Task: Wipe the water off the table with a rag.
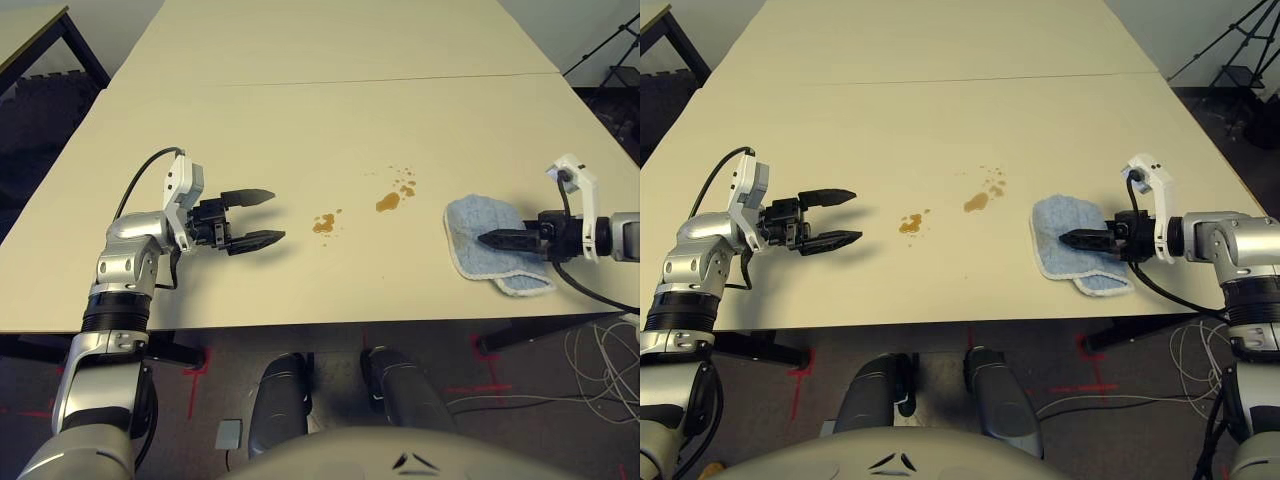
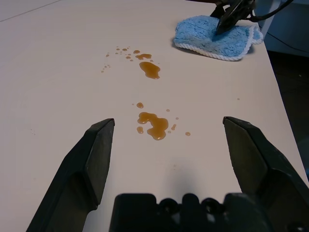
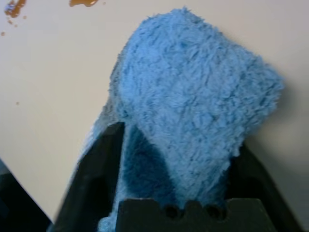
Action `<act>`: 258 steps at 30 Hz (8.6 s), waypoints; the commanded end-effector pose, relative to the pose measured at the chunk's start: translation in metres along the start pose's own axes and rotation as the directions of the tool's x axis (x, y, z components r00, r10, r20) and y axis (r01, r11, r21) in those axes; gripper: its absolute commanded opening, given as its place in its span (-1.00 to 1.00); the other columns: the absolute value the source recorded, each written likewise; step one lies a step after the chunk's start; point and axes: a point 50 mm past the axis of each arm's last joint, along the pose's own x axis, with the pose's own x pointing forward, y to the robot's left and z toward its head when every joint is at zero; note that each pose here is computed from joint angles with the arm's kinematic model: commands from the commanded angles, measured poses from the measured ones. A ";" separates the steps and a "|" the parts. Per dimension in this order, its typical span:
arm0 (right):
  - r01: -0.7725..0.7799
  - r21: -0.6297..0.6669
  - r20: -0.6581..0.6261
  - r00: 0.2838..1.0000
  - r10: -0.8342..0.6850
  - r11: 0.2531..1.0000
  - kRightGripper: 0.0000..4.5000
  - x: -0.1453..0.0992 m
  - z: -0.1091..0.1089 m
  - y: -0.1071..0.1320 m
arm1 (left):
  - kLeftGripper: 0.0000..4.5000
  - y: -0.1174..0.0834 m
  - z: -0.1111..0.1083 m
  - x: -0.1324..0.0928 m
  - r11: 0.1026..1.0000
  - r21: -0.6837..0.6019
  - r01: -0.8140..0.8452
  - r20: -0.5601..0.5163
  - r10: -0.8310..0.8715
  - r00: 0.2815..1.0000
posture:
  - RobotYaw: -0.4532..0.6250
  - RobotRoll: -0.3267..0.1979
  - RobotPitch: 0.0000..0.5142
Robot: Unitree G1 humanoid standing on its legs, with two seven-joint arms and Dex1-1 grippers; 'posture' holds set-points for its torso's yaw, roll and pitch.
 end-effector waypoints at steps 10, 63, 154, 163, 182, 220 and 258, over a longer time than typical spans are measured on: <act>0.042 -0.077 0.147 0.989 -0.030 0.996 -0.99 -0.017 0.031 0.002 | 1.00 -0.001 0.002 -0.007 1.000 0.017 0.016 -0.052 -0.015 0.999 | -0.57 0.25 -0.44; -0.069 -0.293 0.125 0.986 0.109 0.954 -0.99 0.162 0.050 0.085 | 1.00 -0.005 -0.001 -0.009 1.000 0.012 -0.011 -0.046 0.012 0.999 | -0.49 0.25 -0.45; -0.062 -0.268 0.198 0.973 0.118 0.961 -0.99 0.118 0.059 0.105 | 1.00 -0.009 -0.012 -0.043 0.996 0.000 -0.086 -0.129 0.085 0.988 | -0.45 0.25 -0.36; -0.079 -0.329 0.124 0.984 0.126 0.941 -0.99 0.151 0.043 0.116 | 1.00 -0.011 -0.013 -0.043 0.995 -0.002 -0.096 -0.129 0.095 0.987 | -0.44 0.25 -0.36; -0.353 -0.432 -0.044 0.927 0.371 0.830 -0.99 0.202 0.036 0.188 | 1.00 -0.017 -0.016 -0.045 0.995 -0.007 -0.097 -0.141 0.095 0.985 | -0.39 0.25 -0.36; -0.012 -0.540 0.087 0.994 0.070 0.842 -1.00 0.177 0.085 0.103 | 1.00 -0.016 -0.018 -0.041 0.995 -0.023 -0.100 -0.126 0.097 0.987 | -0.40 0.25 -0.39; 0.088 -0.332 0.195 0.981 -0.023 0.939 -1.00 0.003 0.122 0.033 | 1.00 0.017 -0.014 -0.026 0.997 0.016 -0.075 -0.128 0.076 0.989 | -0.57 0.25 -0.59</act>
